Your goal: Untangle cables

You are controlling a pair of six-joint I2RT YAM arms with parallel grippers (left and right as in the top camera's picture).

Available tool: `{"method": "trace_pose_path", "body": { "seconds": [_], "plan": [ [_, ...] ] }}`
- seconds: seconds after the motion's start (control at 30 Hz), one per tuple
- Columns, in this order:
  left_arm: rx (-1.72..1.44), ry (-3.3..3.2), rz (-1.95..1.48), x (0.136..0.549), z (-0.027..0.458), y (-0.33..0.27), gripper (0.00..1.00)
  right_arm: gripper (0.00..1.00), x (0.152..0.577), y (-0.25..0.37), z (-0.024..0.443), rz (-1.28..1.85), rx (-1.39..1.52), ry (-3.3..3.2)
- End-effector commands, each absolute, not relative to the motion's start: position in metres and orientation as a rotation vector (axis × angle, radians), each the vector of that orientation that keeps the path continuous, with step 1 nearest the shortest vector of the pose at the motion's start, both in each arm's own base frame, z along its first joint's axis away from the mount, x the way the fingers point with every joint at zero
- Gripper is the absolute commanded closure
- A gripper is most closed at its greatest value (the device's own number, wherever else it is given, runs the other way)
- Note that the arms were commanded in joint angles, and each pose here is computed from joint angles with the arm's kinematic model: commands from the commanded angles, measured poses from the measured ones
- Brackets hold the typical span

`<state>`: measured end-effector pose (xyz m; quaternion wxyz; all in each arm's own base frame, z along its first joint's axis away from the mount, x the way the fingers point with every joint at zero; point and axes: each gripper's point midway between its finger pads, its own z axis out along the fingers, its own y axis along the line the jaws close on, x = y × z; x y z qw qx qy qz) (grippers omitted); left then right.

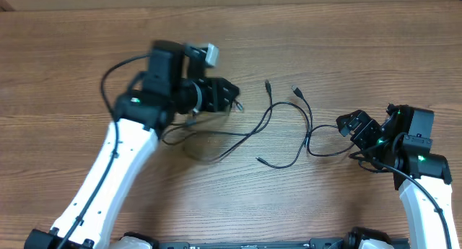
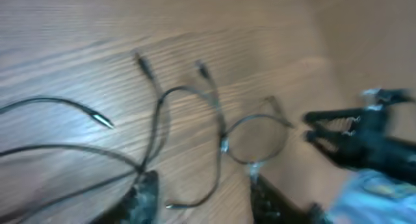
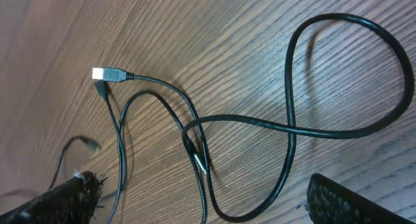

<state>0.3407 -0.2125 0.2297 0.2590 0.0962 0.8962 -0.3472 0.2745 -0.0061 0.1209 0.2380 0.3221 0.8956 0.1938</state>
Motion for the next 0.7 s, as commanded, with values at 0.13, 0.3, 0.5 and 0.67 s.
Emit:
{"method": "trace_pose_path", "body": {
  "seconds": [0.13,0.3,0.5,0.67],
  "plan": [
    [0.348,2.443,-0.545,0.347,0.207,-0.215,0.00,0.00,0.277,-0.005,0.125,0.545,0.838,2.452],
    [0.349,2.446,-0.544,0.346,0.206,-0.217,0.00,0.00,0.277,-0.004,0.124,0.545,0.835,2.456],
    [0.350,2.467,-0.537,0.343,0.202,-0.215,0.00,0.00,0.278,-0.004,0.125,0.540,0.797,2.460],
    [0.354,2.498,-0.529,0.337,0.198,-0.213,0.00,0.00,0.277,-0.004,0.124,0.520,0.733,2.477]
  ]
}}
